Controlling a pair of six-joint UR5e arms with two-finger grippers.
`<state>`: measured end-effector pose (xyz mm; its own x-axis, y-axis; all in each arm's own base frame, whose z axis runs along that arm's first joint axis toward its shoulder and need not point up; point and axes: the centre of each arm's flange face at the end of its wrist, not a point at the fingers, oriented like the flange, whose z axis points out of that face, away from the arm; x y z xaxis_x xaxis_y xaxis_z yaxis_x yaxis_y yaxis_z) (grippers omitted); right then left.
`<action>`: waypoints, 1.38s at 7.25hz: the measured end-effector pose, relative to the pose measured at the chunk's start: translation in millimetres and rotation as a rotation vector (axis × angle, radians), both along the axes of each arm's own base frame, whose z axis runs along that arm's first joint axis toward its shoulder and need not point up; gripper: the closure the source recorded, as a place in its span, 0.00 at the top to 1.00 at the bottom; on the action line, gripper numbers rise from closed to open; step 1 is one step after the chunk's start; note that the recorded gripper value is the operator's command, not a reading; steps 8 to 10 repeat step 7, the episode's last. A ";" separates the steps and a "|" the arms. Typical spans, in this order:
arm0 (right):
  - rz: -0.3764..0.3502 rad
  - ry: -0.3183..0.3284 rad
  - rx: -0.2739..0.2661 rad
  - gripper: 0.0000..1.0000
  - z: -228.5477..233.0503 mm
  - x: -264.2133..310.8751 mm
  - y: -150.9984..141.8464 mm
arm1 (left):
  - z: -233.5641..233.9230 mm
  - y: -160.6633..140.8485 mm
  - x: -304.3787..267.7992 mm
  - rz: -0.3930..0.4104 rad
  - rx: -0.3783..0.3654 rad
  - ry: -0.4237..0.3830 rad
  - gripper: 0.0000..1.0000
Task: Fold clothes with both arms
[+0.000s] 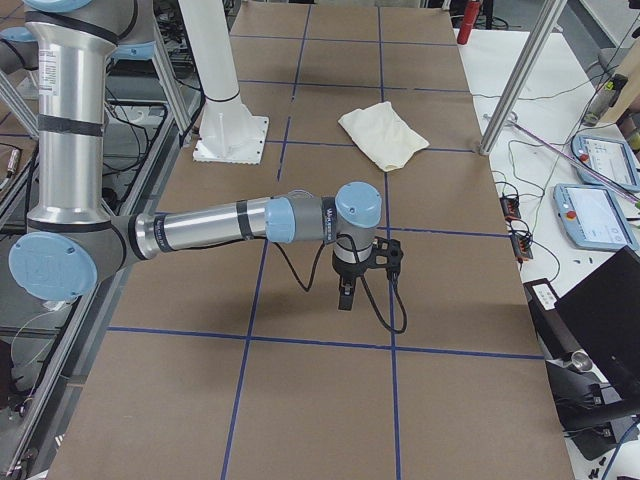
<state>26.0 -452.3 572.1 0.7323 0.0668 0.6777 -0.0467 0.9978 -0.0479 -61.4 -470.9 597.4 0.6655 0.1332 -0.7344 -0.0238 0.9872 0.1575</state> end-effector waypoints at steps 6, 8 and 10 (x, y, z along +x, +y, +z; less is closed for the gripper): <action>-0.001 0.001 -0.008 1.00 4.6 -0.1 3.5 | 2.5 -1.6 -3.8 -0.003 0.009 -0.055 1.00; -0.001 0.000 -0.008 1.00 4.5 -0.2 3.5 | -0.7 -1.6 -3.8 -0.004 0.015 -0.056 1.00; -0.001 0.000 -0.008 1.00 4.5 -0.2 3.5 | -0.7 -1.6 -3.8 -0.004 0.015 -0.056 1.00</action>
